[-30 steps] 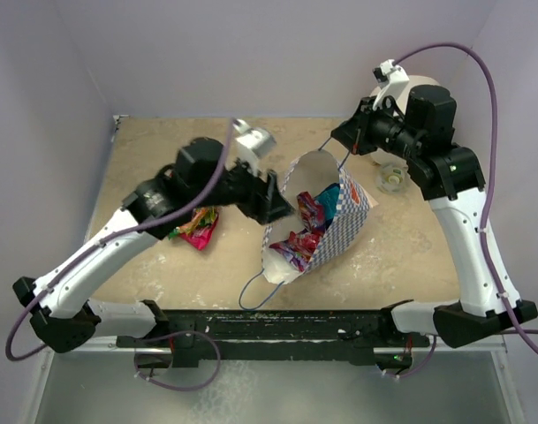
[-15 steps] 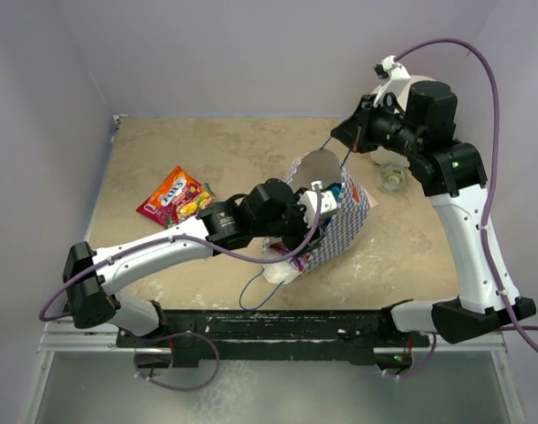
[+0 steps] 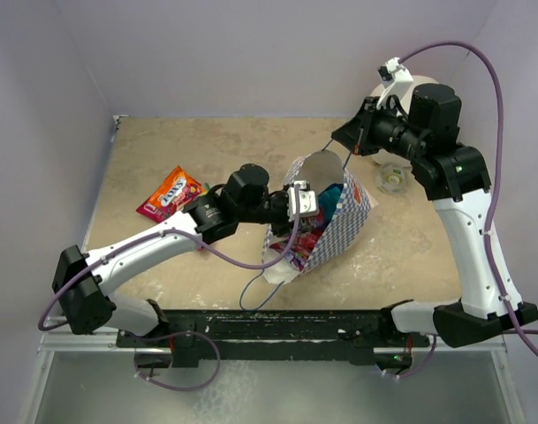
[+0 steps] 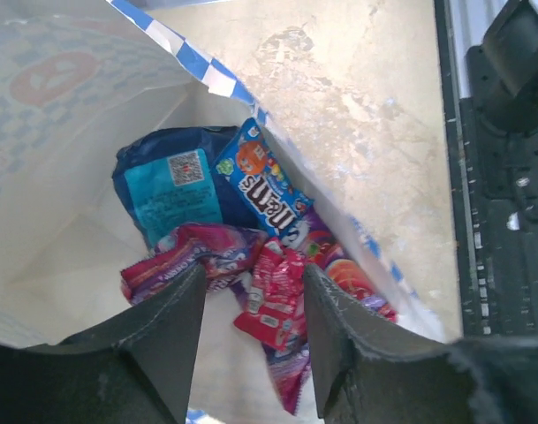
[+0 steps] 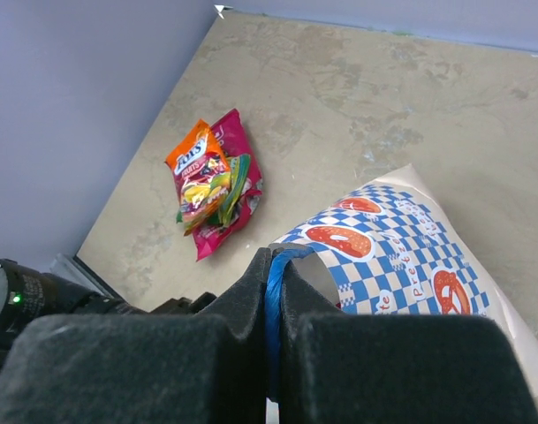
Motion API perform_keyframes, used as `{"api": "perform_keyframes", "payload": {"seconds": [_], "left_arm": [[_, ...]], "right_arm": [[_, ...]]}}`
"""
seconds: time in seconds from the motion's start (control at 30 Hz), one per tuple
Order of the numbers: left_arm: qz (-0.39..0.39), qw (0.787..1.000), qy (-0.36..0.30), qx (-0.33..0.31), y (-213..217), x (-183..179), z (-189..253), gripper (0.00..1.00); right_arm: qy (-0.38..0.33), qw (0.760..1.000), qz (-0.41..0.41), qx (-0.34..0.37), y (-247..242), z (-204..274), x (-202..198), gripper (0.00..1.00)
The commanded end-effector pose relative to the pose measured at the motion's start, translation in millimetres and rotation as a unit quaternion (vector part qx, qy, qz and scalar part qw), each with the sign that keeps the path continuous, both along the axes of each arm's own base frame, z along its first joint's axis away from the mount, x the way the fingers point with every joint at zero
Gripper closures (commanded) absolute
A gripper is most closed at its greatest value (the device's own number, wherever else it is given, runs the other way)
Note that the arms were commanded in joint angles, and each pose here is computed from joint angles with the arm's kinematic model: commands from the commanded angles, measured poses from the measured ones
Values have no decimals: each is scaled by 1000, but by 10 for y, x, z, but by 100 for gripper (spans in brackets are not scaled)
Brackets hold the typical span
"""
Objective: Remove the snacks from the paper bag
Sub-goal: Take out the snack from the paper bag.
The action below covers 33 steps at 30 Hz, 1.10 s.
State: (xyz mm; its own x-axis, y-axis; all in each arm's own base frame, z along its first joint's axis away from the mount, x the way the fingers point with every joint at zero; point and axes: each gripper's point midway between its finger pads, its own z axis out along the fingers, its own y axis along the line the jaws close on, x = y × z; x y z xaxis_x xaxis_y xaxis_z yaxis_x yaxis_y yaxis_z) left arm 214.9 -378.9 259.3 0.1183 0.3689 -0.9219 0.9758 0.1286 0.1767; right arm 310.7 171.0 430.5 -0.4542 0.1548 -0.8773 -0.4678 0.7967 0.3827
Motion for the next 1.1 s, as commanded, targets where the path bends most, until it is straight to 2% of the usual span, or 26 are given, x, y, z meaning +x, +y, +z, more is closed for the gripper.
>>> {"api": "perform_keyframes", "payload": {"seconds": [0.0,0.27,0.53,0.63,0.73,0.9,1.07], "left_arm": [[-30,994,-105,-4,-144,200,195,53],[-49,984,-163,41,-449,470,-33,55],[-7,969,-226,97,-527,913,-341,41],[-3,968,-225,114,-459,1011,-442,38],[4,972,-210,102,-371,1066,-433,36],[-19,975,-189,113,-438,1061,-611,35],[-29,977,-173,123,-535,1124,-762,33]], "right_arm": [[-45,998,16,31,45,292,-53,100],[-28,998,37,35,121,218,-53,100],[-9,999,48,-5,100,29,7,100],[1,999,27,-22,-68,-9,122,100],[20,1000,21,-12,-263,-53,218,100],[35,997,67,9,-134,-139,200,100],[41,997,71,11,-122,-170,179,100]]}}
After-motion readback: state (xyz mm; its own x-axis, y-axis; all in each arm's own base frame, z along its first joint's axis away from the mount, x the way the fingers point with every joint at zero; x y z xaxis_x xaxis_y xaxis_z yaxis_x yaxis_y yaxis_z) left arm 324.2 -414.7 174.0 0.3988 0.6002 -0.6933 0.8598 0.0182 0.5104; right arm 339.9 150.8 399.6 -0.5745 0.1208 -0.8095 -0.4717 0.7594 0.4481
